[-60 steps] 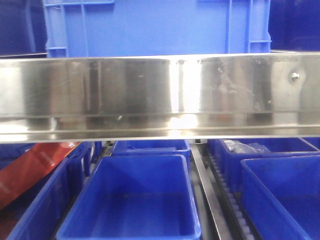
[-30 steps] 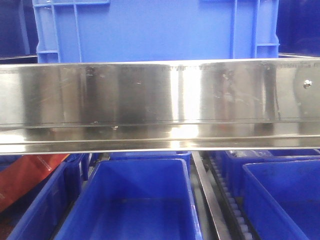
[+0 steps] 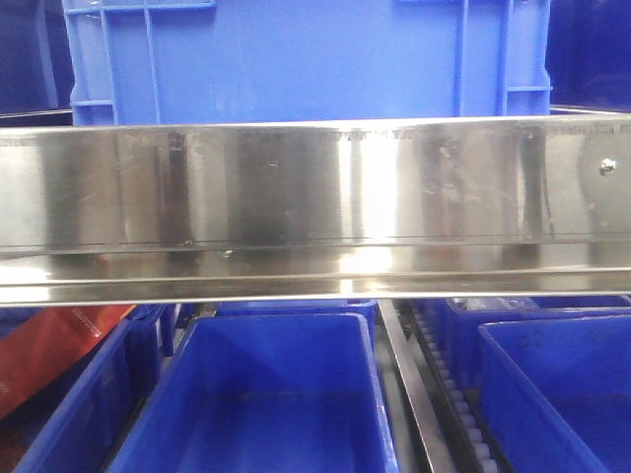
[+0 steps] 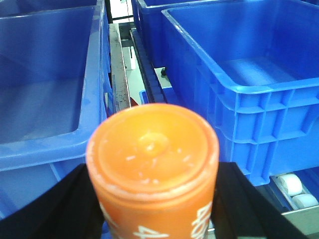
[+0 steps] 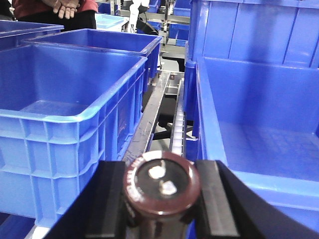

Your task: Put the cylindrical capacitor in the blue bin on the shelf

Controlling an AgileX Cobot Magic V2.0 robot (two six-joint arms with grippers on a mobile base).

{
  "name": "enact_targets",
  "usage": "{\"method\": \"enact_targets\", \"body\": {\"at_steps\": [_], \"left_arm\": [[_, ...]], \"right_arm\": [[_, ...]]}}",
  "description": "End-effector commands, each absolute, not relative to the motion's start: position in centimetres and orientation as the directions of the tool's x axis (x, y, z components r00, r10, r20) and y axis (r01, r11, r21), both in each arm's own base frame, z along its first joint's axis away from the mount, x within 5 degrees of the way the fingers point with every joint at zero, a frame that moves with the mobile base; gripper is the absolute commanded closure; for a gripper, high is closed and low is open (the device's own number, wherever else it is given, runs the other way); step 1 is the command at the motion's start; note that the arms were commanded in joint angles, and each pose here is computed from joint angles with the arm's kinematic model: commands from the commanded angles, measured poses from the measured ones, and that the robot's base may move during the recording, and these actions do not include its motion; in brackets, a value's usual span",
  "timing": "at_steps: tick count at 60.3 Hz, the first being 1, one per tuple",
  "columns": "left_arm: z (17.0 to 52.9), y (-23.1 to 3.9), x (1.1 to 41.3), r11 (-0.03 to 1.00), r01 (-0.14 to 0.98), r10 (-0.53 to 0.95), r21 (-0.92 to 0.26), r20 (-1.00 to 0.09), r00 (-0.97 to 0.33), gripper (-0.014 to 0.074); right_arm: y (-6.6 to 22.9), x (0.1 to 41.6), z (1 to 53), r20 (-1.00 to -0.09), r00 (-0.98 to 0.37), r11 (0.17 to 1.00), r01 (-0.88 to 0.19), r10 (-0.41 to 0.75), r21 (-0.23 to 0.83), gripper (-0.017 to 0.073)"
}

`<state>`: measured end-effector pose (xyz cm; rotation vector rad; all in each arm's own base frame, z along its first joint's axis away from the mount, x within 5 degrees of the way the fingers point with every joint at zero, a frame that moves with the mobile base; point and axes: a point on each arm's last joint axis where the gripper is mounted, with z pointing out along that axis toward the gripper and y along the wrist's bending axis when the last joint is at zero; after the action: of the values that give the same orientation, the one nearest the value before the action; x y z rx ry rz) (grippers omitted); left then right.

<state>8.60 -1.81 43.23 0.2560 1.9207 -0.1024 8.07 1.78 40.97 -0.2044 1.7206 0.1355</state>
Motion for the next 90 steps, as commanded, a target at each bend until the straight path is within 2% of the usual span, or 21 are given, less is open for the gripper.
{"method": "enact_targets", "body": {"at_steps": [1,18,29,38,49,66,77,90], "left_arm": [[43.5,-1.9,8.5,0.971,0.232,0.124,0.05,-0.941,-0.315,0.0704],[43.5,-1.9,8.5,0.971,0.234,0.122,0.047,-0.941,-0.315,0.0704],[44.1,-2.0,9.0,0.972,0.233,0.108,0.042,-0.955,-0.277,0.0704],[45.2,-3.1,11.1,0.953,0.298,0.138,0.048,-0.947,-0.29,0.0704],[47.5,-6.8,15.7,0.895,0.443,0.195,0.044,-0.934,-0.3,0.0704],[49.6,-15.2,24.1,0.809,0.586,0.256,0.042,-0.923,-0.287,0.0704],[48.0,-20.1,29.1,0.781,0.623,0.29,0.039,-0.907,-0.306,0.0704],[43.6,-23.4,34.3,0.783,0.62,0.332,0.044,-0.874,-0.356,0.0704]], "right_arm": [[1.7,8.0,41.5,-0.992,-0.113,0.977,-0.209,-0.06,-0.036,0.0721],[1.7,8.0,41.5,-0.992,-0.111,0.977,-0.209,-0.06,-0.036,0.0721],[1.7,8.1,42.2,-0.999,-0.032,0.98,-0.196,-0.044,-0.037,0.0721],[1.6,8.1,42.3,-0.999,-0.021,0.98,-0.194,-0.042,-0.037,0.0721],[1.6,8.1,42.4,-0.999,-0.011,0.981,-0.192,-0.04,-0.037,0.0721],[1.7,8.1,42.6,-1.0,0.0,0.98,-0.2,-0.016,-0.016,0.0721],[1.7,8.1,42.6,-1.0,0.0,0.98,-0.2,-0.016,-0.016,0.0721],[1.7,8.1,42.6,-1.0,0.0,0.98,-0.2,-0.016,-0.016,0.0721]]}}
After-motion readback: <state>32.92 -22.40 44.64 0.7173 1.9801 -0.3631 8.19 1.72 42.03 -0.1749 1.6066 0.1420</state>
